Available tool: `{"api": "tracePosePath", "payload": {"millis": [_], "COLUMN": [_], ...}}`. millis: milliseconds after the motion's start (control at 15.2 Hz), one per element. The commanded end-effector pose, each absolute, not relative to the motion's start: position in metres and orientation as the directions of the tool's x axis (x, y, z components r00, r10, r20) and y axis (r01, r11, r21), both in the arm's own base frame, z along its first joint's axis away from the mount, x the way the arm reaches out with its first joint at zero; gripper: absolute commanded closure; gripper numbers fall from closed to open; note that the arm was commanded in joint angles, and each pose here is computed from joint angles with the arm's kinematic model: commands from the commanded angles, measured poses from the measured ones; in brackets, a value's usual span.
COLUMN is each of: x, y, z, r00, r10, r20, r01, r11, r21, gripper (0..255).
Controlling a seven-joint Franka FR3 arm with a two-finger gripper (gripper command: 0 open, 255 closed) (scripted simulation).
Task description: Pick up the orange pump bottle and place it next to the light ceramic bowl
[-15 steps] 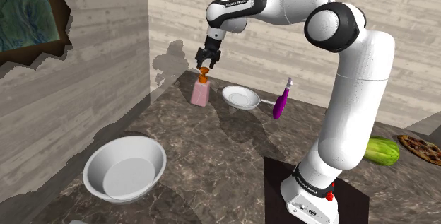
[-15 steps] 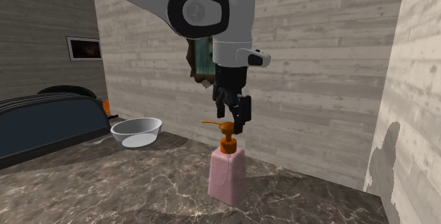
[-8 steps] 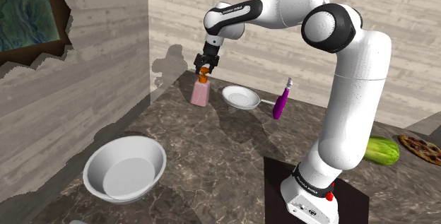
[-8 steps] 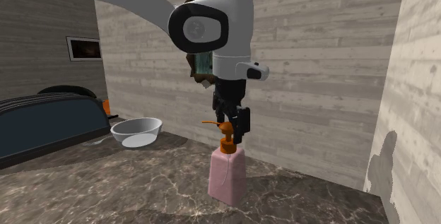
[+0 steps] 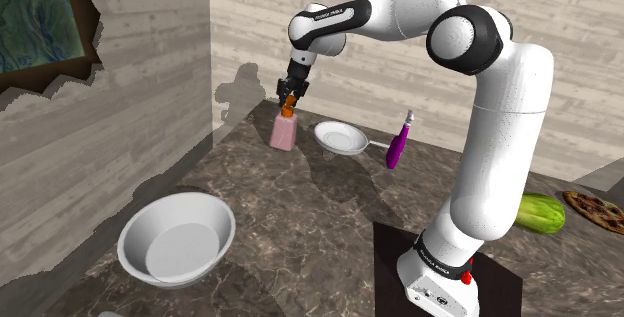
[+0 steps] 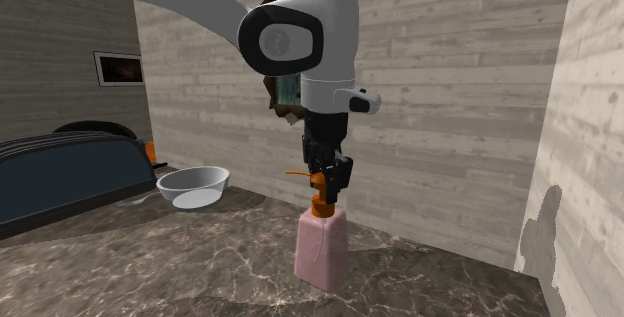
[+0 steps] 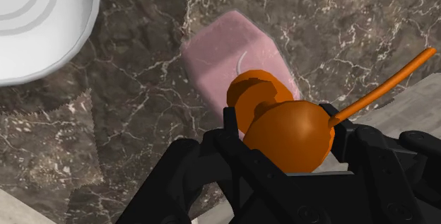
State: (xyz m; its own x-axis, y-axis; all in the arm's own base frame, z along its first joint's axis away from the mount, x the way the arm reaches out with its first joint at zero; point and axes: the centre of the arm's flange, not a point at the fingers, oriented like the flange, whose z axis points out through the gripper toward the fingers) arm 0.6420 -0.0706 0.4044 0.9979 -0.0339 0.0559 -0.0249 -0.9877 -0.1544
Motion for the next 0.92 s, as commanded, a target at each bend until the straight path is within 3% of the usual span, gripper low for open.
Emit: {"api": "tracePosePath", "payload": {"millis": [0,858], "x": [0.642,0.642], "y": [-0.071,-0.071], "z": [0.404,0.441], "r00": [0.998,0.998], "r10": [-0.034,-0.034], "r20": [0.056,0.056], "r01": [-0.025,-0.025], "r11": [-0.988,-0.988], "r21": [-0.154,-0.154], "gripper": [255,255]}}
